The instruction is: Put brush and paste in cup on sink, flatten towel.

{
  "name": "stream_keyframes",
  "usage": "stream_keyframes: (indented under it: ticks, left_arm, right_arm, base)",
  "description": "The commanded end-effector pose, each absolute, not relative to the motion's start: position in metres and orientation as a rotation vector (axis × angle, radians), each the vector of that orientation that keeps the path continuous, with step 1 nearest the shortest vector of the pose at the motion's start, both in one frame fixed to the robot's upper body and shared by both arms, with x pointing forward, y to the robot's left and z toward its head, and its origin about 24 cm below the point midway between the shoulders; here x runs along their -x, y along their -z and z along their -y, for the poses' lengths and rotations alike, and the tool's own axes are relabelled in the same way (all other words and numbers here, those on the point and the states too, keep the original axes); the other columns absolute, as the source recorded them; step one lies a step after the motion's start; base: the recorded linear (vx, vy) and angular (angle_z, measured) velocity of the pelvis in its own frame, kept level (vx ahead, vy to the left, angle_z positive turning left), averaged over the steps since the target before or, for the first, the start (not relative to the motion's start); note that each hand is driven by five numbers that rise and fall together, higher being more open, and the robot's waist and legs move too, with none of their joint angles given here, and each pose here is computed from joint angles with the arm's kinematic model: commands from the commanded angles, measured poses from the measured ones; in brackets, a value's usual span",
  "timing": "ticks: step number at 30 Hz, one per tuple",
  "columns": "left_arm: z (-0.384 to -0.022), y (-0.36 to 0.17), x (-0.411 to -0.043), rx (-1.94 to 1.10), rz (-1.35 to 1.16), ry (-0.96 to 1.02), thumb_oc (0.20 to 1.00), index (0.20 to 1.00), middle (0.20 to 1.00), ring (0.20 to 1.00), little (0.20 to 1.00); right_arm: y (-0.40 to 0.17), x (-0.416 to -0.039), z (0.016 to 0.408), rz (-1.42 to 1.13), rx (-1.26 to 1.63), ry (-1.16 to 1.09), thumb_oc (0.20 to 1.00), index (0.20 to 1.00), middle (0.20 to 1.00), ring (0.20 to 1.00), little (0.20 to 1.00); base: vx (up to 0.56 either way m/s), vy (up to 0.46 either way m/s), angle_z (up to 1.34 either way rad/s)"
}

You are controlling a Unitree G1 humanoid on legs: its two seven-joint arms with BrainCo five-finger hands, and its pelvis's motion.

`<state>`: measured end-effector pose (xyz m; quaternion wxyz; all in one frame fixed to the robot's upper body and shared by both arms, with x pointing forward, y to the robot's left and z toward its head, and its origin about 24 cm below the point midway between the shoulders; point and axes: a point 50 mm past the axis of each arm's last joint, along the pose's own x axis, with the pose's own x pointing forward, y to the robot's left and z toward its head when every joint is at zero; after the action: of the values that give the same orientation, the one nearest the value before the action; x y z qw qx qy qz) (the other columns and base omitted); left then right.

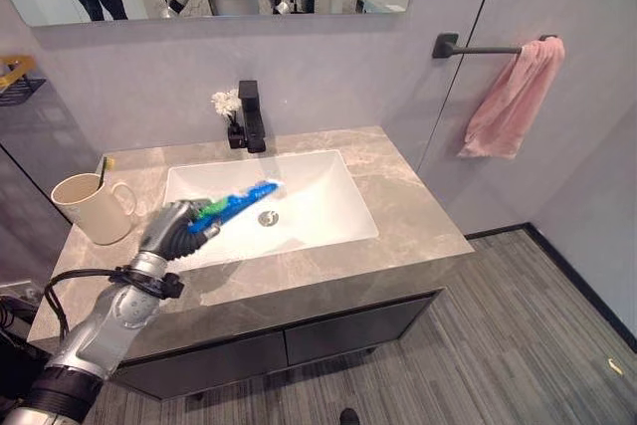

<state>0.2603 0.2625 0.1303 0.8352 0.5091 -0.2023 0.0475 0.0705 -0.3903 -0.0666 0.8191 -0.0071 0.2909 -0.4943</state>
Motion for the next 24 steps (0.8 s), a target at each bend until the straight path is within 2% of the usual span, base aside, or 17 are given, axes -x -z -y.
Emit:
stream_keyframes:
  ticks: [1,2,3,5,7,9,10,12,13,15,17,20,23,24]
  left_arm:
    - [-0.25,-0.203,-0.266,-1.045,0.83,-0.303,0.2,0.2,0.2,0.2,0.2]
    - [-0.25,-0.203,-0.266,-1.045,0.831,-0.305,0.2,0.2,0.2,0.2,0.2]
    - [-0.243,-0.225,-0.261,-1.04,0.955,-0.363,0.2,0.2,0.2,0.2,0.2]
    - [-0.236,-0.233,-0.259,-1.027,1.007,-0.361,0.2,0.2,0.2,0.2,0.2]
    - [-0.229,-0.249,-0.257,-0.977,1.086,-0.378,0.2,0.2,0.2,0.2,0.2]
    - [-0.217,-0.263,-0.258,-0.933,1.152,-0.351,0.2,0.2,0.2,0.2,0.2]
    - [-0.217,-0.263,-0.258,-0.934,1.153,-0.352,0.2,0.2,0.2,0.2,0.2]
    - [-0.208,-0.271,-0.259,-0.923,1.192,-0.306,0.2,0.2,0.2,0.2,0.2]
    - [-0.198,-0.277,-0.26,-0.92,1.221,-0.255,0.2,0.2,0.2,0.2,0.2]
    - [-0.194,-0.28,-0.26,-0.924,1.23,-0.229,0.2,0.2,0.2,0.2,0.2]
    - [-0.177,-0.281,-0.264,-0.905,1.245,-0.132,0.2,0.2,0.2,0.2,0.2]
    - [-0.17,-0.283,-0.266,-0.89,1.248,-0.1,0.2,0.2,0.2,0.2,0.2]
    - [-0.159,-0.287,-0.266,-0.856,1.264,-0.052,0.2,0.2,0.2,0.2,0.2]
    - [-0.153,-0.288,-0.264,-0.837,1.281,-0.021,0.2,0.2,0.2,0.2,0.2]
  right_arm:
    - [-0.014,-0.13,0.419,-0.174,0.191,1.12,1.0,1.0,1.0,1.0,1.0]
    - [-0.015,-0.13,0.418,-0.174,0.196,1.121,1.0,1.0,1.0,1.0,1.0]
    - [-0.071,-0.156,0.409,0.128,0.251,1.067,1.0,1.0,1.0,1.0,1.0]
    - [-0.08,-0.161,0.407,0.175,0.268,1.067,1.0,1.0,1.0,1.0,1.0]
    - [-0.135,-0.19,0.375,0.444,0.302,0.868,1.0,1.0,1.0,1.0,1.0]
    - [-0.167,-0.214,0.34,0.594,0.29,0.66,1.0,1.0,1.0,1.0,1.0]
    - [-0.167,-0.215,0.34,0.594,0.289,0.66,1.0,1.0,1.0,1.0,1.0]
    - [-0.184,-0.229,0.315,0.649,0.284,0.467,1.0,1.0,1.0,1.0,1.0]
    - [-0.191,-0.245,0.289,0.648,0.262,0.263,1.0,1.0,1.0,1.0,1.0]
    - [-0.196,-0.252,0.28,0.641,0.273,0.185,1.0,1.0,1.0,1.0,1.0]
    - [-0.2,-0.275,0.241,0.604,0.191,-0.073,1.0,1.0,1.0,1.0,1.0]
    - [-0.203,-0.286,0.221,0.59,0.127,-0.173,1.0,1.0,1.0,1.0,1.0]
    - [-0.209,-0.299,0.181,0.578,-0.042,-0.353,1.0,1.0,1.0,1.0,1.0]
    - [-0.211,-0.304,0.155,0.569,-0.146,-0.46,1.0,1.0,1.0,1.0,1.0]
  base:
    - [0.0,0.0,0.0]
    - [0.0,0.0,0.0]
    - [-0.01,0.023,0.05]
    - [0.0,0.022,0.07]
    - [-0.02,0.02,0.11]
    - [-0.04,0.003,0.16]
    - [0.0,0.0,0.0]
    - [0.0,-0.009,0.02]
    - [0.0,-0.014,0.06]
    - [-0.01,-0.002,-0.06]
    - [0.0,0.001,0.02]
    - [0.0,-0.002,0.02]
    - [0.0,0.005,0.13]
    - [0.01,0.012,0.17]
